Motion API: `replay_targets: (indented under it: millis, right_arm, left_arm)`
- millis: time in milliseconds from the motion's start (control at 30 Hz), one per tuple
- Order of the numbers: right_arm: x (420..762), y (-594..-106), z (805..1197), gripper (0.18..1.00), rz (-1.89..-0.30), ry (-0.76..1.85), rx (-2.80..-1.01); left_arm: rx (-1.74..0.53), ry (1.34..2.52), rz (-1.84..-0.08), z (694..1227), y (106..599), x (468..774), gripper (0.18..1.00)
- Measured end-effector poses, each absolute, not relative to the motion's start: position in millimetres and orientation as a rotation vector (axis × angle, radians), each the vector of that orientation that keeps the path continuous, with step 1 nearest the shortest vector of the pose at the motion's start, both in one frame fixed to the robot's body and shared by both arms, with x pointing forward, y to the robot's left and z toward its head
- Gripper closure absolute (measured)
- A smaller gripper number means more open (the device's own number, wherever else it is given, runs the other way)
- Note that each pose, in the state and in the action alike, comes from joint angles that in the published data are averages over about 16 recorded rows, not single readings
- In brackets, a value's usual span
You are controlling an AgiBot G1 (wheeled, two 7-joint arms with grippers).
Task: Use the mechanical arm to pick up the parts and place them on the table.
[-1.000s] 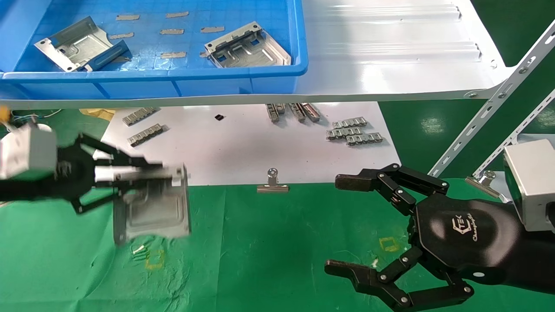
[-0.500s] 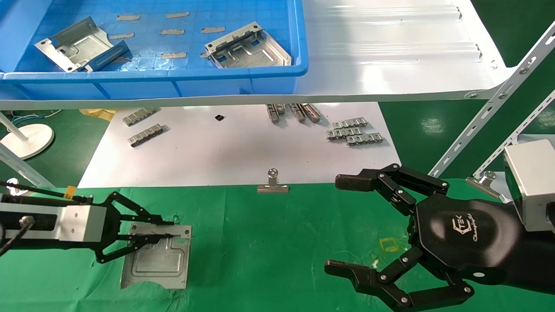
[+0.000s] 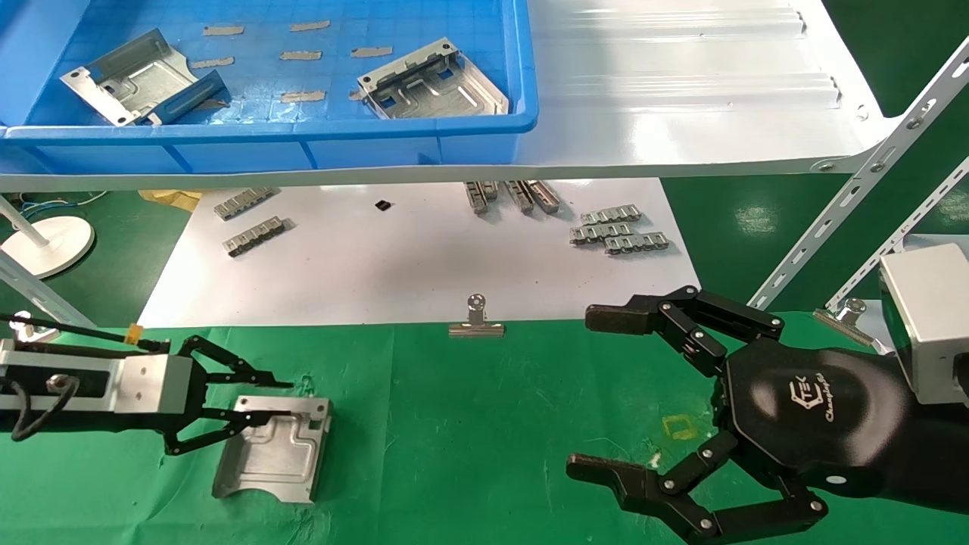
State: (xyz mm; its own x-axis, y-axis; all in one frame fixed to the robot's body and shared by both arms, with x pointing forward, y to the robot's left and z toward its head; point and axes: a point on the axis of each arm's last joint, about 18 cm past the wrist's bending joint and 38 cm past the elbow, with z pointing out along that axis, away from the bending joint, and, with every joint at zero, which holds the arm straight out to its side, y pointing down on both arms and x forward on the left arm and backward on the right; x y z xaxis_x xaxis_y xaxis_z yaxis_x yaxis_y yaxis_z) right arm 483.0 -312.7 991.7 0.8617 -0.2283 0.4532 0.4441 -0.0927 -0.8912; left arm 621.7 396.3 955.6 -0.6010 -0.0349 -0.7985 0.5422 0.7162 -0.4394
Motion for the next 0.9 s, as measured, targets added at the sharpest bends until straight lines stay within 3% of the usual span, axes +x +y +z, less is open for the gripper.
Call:
replay_targets:
  millis: [433,900]
  right_arm:
    - [483.0,-312.7,991.7,0.179,-0.567,-0.175,-1.567]
    - [483.1,-312.8,991.7,0.179,-0.567,-0.174,-1.567]
  left_arm:
    - [0.173,1.960,-1.079,984.3,402.6,617.4,0.694]
    - [0.119,1.915,-1.179,989.6,400.6,614.8,0.393]
